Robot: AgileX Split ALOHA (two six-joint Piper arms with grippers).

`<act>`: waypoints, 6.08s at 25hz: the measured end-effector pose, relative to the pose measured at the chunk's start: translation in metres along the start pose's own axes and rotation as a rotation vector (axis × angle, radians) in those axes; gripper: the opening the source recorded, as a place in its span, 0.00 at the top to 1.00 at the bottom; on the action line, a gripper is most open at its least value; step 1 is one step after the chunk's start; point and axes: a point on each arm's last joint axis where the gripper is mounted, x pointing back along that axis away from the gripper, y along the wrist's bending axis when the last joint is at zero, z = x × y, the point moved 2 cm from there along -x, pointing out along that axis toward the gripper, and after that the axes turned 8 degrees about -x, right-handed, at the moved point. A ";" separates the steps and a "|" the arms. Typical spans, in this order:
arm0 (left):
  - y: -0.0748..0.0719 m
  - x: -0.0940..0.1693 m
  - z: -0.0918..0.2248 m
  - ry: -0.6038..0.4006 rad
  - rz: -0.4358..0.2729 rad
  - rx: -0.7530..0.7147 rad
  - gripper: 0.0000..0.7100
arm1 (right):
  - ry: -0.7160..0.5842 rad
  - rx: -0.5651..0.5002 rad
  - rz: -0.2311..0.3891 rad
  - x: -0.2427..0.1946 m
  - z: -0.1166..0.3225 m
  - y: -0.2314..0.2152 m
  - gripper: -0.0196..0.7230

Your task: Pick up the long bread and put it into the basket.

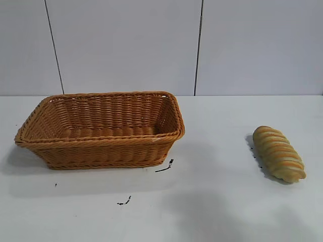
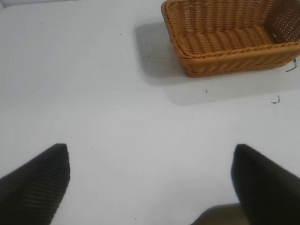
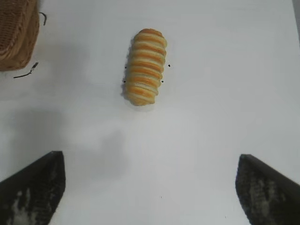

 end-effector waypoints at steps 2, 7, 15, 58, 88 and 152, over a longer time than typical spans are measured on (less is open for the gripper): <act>0.000 0.000 0.000 0.000 0.000 0.000 0.02 | 0.035 0.007 0.000 -0.019 -0.018 0.004 0.05; 0.000 0.000 0.000 0.000 0.000 0.000 0.02 | 0.093 0.002 -0.009 -0.065 -0.051 0.012 0.05; 0.000 0.000 0.000 0.000 0.000 0.000 0.02 | 0.192 0.019 0.021 -0.153 -0.060 0.011 0.05; 0.000 0.000 0.000 0.000 0.000 0.000 0.02 | 0.156 0.043 -0.010 -0.103 -0.145 0.030 0.78; 0.000 0.000 0.000 0.000 0.000 0.000 0.02 | -0.102 1.260 -0.297 -0.132 -0.083 0.337 0.79; 0.000 0.000 0.000 0.000 0.000 0.000 0.02 | -0.072 0.077 -0.010 -0.138 -0.230 0.076 0.15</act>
